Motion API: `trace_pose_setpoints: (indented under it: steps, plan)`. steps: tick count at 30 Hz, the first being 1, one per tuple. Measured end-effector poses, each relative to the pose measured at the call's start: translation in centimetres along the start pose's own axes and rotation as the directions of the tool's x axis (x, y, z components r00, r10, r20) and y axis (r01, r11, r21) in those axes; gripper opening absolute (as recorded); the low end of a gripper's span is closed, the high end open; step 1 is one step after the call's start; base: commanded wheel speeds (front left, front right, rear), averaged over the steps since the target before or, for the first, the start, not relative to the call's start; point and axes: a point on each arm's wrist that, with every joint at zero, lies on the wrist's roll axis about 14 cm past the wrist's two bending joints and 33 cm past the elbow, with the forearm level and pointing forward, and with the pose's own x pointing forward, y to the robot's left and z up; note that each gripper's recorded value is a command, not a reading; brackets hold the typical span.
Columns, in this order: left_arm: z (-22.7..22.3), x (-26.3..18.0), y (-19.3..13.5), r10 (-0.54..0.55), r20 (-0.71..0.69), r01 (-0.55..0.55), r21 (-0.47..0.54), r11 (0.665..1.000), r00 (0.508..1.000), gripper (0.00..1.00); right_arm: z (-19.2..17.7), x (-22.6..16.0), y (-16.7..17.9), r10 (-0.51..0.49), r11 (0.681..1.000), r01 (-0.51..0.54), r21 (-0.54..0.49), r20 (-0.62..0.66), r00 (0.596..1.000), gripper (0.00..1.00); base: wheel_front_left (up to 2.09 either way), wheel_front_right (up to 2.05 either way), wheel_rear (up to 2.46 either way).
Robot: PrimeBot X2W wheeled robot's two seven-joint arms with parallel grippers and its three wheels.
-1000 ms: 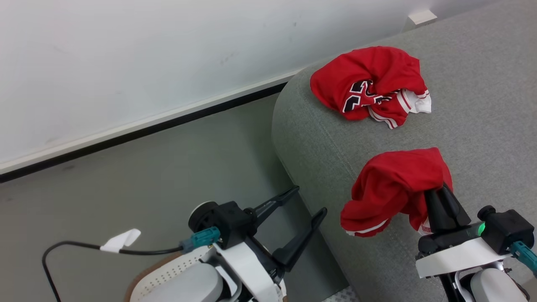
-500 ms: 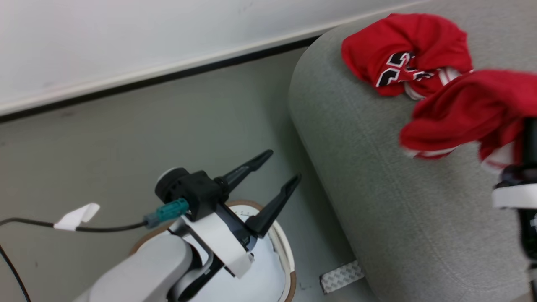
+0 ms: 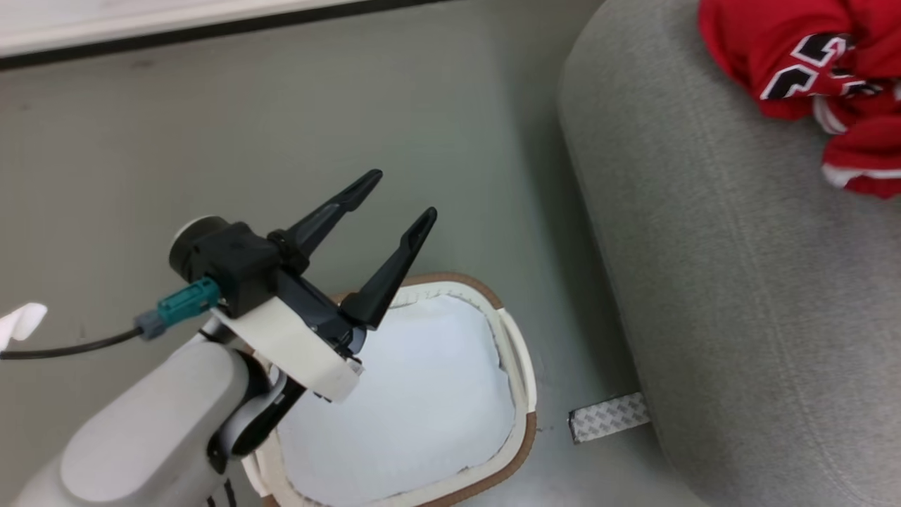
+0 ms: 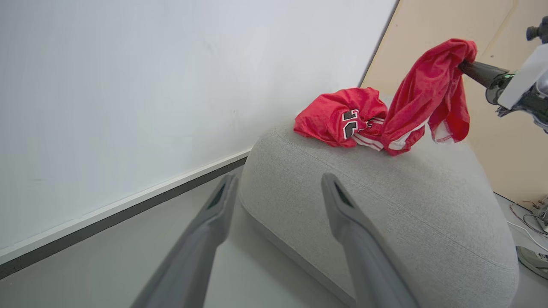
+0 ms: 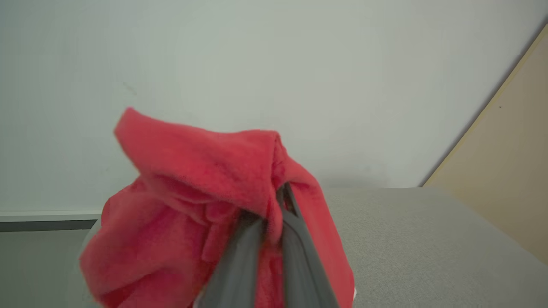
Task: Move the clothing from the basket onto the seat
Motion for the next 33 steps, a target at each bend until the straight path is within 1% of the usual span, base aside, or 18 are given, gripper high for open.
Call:
trace_pose_setpoints:
  steps: [4, 7, 11, 15, 16, 17, 18, 19, 20, 21, 22, 24, 25, 30, 33]
  plan:
    - [-1.2, -0.7, 1.4, 0.031, -0.016, -0.032, -0.016, 0.999, 0.999, 1.00, -2.8, 1.4, -0.6, -0.015, 0.998, 0.010, -0.054, -0.107, 0.994, 0.00, 0.00, 0.00, 0.00]
    - [-2.2, -1.3, 2.5, 0.055, -0.031, -0.056, -0.024, 0.998, 0.998, 1.00, -5.7, 2.1, -1.0, -0.035, 0.996, 0.018, -0.082, -0.215, 0.976, 0.00, 0.00, 0.00, 0.00]
    - [-3.1, -1.9, 3.5, 0.080, -0.046, -0.081, -0.034, 0.996, 0.996, 1.00, -9.7, 2.1, -0.2, -0.024, 0.992, -0.024, -0.128, -0.361, 0.932, 0.00, 0.00, 0.00, 0.00]
    - [-3.5, -2.3, 4.2, 0.098, -0.052, -0.100, -0.035, 0.994, 0.994, 1.00, -12.9, 1.4, -0.2, -0.038, 0.989, -0.037, -0.140, -0.498, 0.866, 0.00, 0.00, 0.00, 0.00]
    - [-3.5, -2.3, 4.2, 0.101, -0.051, -0.103, -0.035, 0.994, 0.994, 1.00, -13.4, 1.2, -0.2, -0.039, 0.990, -0.038, -0.137, -0.520, 0.854, 0.05, 0.00, 0.00, 0.00]
    - [-3.5, -2.3, 4.1, 0.102, -0.050, -0.104, -0.034, 0.994, 0.994, 1.00, -13.8, 0.9, -0.1, -0.036, 0.990, -0.045, -0.136, -0.538, 0.842, 0.25, 0.00, 0.00, 0.00]
    - [-3.3, -2.3, 4.1, 0.102, -0.047, -0.104, -0.033, 0.994, 0.994, 1.00, -13.9, 0.9, 0.2, -0.029, 0.989, -0.054, -0.136, -0.544, 0.839, 0.30, 0.00, 0.00, 0.00]
    - [-3.1, -2.3, 4.1, 0.103, -0.043, -0.105, -0.032, 0.994, 0.994, 1.00, -13.9, 0.8, 0.3, -0.025, 0.989, -0.059, -0.136, -0.544, 0.838, 0.31, 0.00, 0.00, 0.00]
    - [-3.0, -2.3, 4.0, 0.104, -0.041, -0.106, -0.030, 0.994, 0.994, 1.00, -13.8, 0.8, 0.3, -0.023, 0.989, -0.062, -0.137, -0.544, 0.839, 0.36, 0.00, 0.00, 0.00]
    - [-2.9, -2.3, 4.0, 0.106, -0.038, -0.107, -0.027, 0.994, 0.994, 1.00, -13.7, 0.8, 0.3, -0.023, 0.989, -0.062, -0.137, -0.544, 0.839, 0.67, 0.00, 0.00, 0.00]
    - [-2.7, -2.2, 4.0, 0.106, -0.036, -0.107, -0.024, 0.994, 0.994, 1.00, -13.7, 0.6, 0.2, -0.022, 0.989, -0.062, -0.136, -0.546, 0.837, 1.00, 0.00, 0.00, 0.00]
    - [-2.5, -2.3, 3.8, 0.107, -0.036, -0.108, -0.019, 0.994, 0.994, 1.00, -14.1, 0.0, 0.1, -0.022, 0.990, -0.060, -0.125, -0.573, 0.819, 1.00, 0.00, 0.00, 0.00]
    - [-2.4, -2.3, 3.7, 0.108, -0.036, -0.109, -0.016, 0.994, 0.993, 1.00, -13.9, -0.2, 0.1, -0.018, 0.991, -0.062, -0.121, -0.572, 0.820, 1.00, 0.00, 0.00, 0.00]
    - [-0.8, -2.6, 2.8, 0.119, -0.015, -0.119, -0.003, 0.993, 0.993, 1.00, -12.0, -1.1, -0.1, 0.006, 0.990, -0.081, -0.115, -0.542, 0.841, 1.00, 0.00, 0.00, 0.00]
    - [0.2, -2.9, 2.1, 0.132, -0.003, -0.132, 0.002, 0.991, 0.991, 1.00, -10.2, -1.9, -1.0, 0.015, 0.988, -0.092, -0.126, -0.511, 0.859, 1.00, 0.00, 0.00, 0.00]
